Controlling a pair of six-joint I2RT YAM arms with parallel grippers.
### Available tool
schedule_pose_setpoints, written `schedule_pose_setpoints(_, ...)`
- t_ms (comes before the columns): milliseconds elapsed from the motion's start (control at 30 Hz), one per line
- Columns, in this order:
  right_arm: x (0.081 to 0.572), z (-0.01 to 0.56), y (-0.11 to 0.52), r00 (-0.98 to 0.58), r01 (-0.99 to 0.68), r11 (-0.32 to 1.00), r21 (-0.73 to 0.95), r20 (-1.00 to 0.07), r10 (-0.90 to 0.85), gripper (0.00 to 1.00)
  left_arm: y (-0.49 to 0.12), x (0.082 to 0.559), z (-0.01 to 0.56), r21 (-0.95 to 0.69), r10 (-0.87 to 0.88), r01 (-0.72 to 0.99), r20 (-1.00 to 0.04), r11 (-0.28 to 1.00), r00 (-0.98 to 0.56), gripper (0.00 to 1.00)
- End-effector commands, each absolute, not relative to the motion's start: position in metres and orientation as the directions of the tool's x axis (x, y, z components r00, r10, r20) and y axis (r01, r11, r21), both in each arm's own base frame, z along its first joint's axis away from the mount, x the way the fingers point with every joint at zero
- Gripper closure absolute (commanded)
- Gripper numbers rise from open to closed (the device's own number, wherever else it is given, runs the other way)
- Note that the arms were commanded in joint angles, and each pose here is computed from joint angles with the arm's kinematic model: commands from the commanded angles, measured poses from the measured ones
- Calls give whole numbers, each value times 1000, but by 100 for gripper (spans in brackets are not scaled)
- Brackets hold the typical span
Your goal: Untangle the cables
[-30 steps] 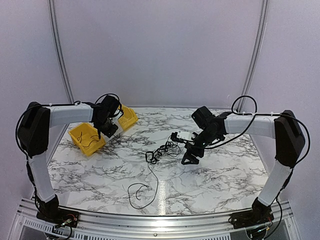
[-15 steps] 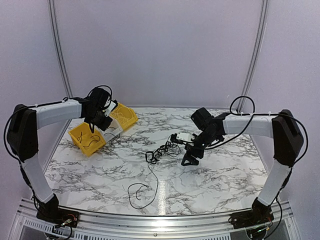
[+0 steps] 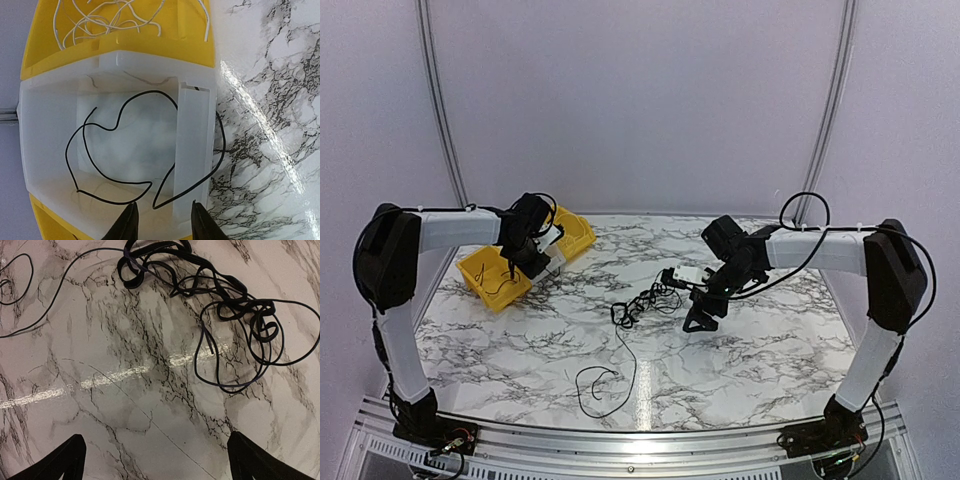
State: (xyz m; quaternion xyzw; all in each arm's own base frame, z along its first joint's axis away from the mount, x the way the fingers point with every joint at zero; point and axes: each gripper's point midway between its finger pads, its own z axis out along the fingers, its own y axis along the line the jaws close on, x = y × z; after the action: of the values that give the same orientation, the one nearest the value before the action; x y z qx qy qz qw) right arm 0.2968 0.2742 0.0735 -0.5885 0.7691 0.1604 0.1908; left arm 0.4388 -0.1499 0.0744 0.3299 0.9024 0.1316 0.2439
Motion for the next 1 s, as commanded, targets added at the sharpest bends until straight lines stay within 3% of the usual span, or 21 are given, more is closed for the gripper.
schedule_pose_setpoints(0,300,82,281,-213,-972,234,20,-500,-839,1,-151,437,55,380,672,560,-308,736,-674,65)
schedule_pose_setpoints(100,300,82,280,-214,-972,235,20,-499,-840,1,-149,439,46,379,670,560,-293,736,-682,68)
schedule_pose_setpoints(267,300,83,281,-211,-972,234,19,-501,-839,1,-147,442,51,386,656,539,-310,748,-688,89)
schedule_pose_setpoints(467,300,83,281,-214,-972,234,24,-501,-839,1,-148,439,76,384,645,522,-366,761,-671,97)
schedule_pose_setpoints(967,299,77,282,-226,-971,237,41,-489,-842,2,-127,439,139,350,545,418,-525,838,-654,100)
